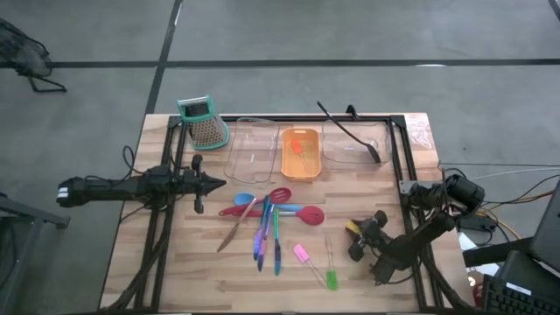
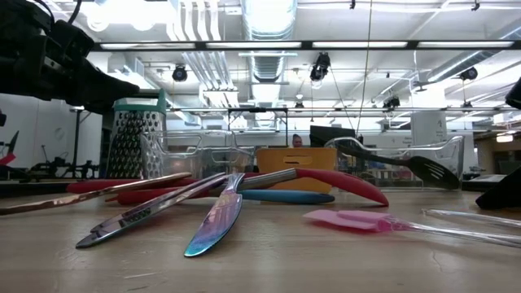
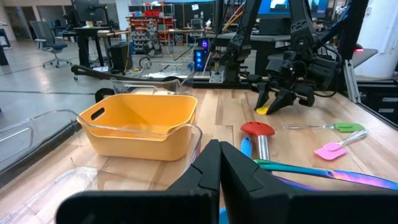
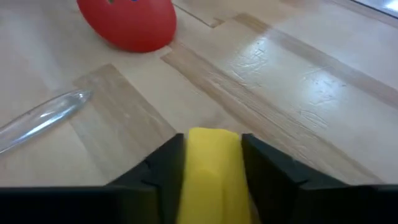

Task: Pick & Place Kitchen Items
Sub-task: Put the yellow spatula into the orange bin, then put the pink spatula into the orange bin

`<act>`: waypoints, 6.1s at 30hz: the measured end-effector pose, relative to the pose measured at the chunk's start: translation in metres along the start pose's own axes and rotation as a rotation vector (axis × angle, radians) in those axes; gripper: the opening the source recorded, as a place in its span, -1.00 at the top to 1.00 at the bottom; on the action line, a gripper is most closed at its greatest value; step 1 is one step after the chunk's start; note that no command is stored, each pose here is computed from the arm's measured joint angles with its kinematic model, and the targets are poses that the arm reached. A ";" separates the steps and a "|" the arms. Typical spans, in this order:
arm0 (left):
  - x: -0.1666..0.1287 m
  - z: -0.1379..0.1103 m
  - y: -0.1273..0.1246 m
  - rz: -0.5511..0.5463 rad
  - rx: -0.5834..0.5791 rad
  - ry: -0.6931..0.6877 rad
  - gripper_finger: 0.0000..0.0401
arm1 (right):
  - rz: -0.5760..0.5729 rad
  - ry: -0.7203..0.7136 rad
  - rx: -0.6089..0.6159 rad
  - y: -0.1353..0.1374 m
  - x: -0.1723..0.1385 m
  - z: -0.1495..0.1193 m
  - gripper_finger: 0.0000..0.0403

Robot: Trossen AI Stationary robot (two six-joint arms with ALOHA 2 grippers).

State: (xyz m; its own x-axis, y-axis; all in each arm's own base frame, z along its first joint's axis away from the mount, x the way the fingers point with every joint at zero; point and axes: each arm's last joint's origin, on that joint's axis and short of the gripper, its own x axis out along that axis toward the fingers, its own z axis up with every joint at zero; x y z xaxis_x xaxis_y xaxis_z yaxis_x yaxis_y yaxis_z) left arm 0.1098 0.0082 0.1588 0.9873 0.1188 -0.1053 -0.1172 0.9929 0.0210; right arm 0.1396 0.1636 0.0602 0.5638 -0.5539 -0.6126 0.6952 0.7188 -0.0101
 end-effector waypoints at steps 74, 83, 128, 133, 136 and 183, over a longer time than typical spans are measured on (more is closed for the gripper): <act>0.000 -0.003 0.000 0.000 0.002 0.033 0.97 | -0.075 -0.197 0.151 -0.020 0.125 0.334 0.90; 0.001 -0.004 0.000 0.000 0.003 0.038 0.97 | -0.139 -0.120 0.106 -0.014 0.175 0.361 0.90; 0.001 -0.004 0.000 0.002 0.003 0.041 0.97 | 0.140 0.187 -0.177 0.048 0.109 0.302 -0.08; 0.001 -0.004 0.000 0.003 0.003 0.040 0.97 | 0.210 0.212 -0.214 0.079 0.076 0.275 -0.24; 0.001 -0.004 0.000 0.003 0.003 0.040 0.97 | 0.254 0.209 -0.214 0.099 0.056 0.256 -0.33; 0.001 -0.004 0.000 0.003 0.003 0.043 0.97 | 0.118 0.064 -0.130 0.182 0.052 0.053 -0.06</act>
State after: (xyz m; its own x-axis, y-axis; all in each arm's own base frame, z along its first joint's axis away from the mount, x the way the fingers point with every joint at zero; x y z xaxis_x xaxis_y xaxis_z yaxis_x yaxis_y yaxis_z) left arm 0.1101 0.0083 0.1547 0.9814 0.1223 -0.1480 -0.1200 0.9925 0.0241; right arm 0.3195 0.2434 0.0681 0.6055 -0.4377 -0.6647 0.5604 0.8275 -0.0344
